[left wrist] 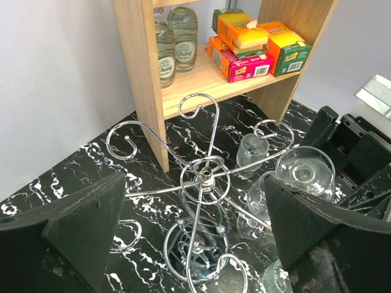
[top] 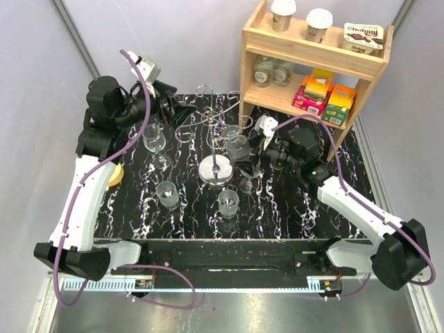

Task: Place the wine glass upside down on the wine glass rack
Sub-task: Turn the wine glass upside down at the wine rack.

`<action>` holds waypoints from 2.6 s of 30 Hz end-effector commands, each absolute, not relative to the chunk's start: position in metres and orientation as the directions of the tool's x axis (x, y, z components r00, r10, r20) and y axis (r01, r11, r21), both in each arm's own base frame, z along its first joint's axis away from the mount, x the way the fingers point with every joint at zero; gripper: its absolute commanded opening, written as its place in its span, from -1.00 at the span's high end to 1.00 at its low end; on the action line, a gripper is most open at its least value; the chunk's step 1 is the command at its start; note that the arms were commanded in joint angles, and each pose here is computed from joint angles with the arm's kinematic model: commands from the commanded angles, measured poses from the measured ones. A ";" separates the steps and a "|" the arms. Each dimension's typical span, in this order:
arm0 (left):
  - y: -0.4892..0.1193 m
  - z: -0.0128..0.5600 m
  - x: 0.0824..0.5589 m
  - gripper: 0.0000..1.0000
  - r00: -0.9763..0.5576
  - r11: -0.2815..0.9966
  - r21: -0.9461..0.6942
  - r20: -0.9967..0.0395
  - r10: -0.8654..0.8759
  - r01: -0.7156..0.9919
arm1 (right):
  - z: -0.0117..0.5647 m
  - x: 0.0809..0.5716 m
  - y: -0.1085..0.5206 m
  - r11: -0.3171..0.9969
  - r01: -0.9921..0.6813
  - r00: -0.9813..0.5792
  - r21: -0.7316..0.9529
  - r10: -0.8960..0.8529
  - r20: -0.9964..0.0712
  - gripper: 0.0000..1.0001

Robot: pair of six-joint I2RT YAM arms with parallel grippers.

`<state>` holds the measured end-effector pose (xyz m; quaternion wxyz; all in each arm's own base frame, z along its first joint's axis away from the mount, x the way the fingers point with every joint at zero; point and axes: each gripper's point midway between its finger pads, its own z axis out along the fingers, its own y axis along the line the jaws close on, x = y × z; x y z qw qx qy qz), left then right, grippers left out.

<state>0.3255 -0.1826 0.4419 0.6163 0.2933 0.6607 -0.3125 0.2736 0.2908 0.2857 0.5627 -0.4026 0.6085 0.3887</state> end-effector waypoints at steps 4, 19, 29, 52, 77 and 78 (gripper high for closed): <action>-0.173 0.455 0.336 -0.98 0.010 0.687 0.022 -1.000 0.021 0.726 | 0.320 0.274 0.311 0.344 -0.938 0.073 -0.050 0.054 -0.996 1.00; -0.169 0.439 0.343 -0.98 -0.012 0.708 0.020 -0.999 0.039 0.706 | 0.324 0.283 0.331 0.312 -0.949 0.067 -0.033 0.101 -0.993 1.00; -0.167 0.427 0.350 -0.98 -0.033 0.722 0.012 -0.998 0.049 0.692 | 0.332 0.279 0.344 0.258 -0.966 0.006 0.033 0.148 -0.989 1.00; -0.172 0.380 0.354 -0.98 -0.090 0.741 -0.003 -0.993 0.078 0.672 | 0.335 0.264 0.348 0.213 -0.974 -0.032 0.077 0.210 -0.977 1.00; -0.226 0.398 0.355 -0.98 0.053 0.421 0.127 -0.982 0.183 0.898 | 0.315 0.260 0.336 0.271 -0.959 -0.043 0.085 0.159 -0.986 1.00; -0.227 0.396 0.354 -0.97 0.043 0.405 0.118 -0.981 0.190 0.907 | 0.315 0.260 0.337 0.268 -0.960 -0.043 0.084 0.158 -0.987 1.00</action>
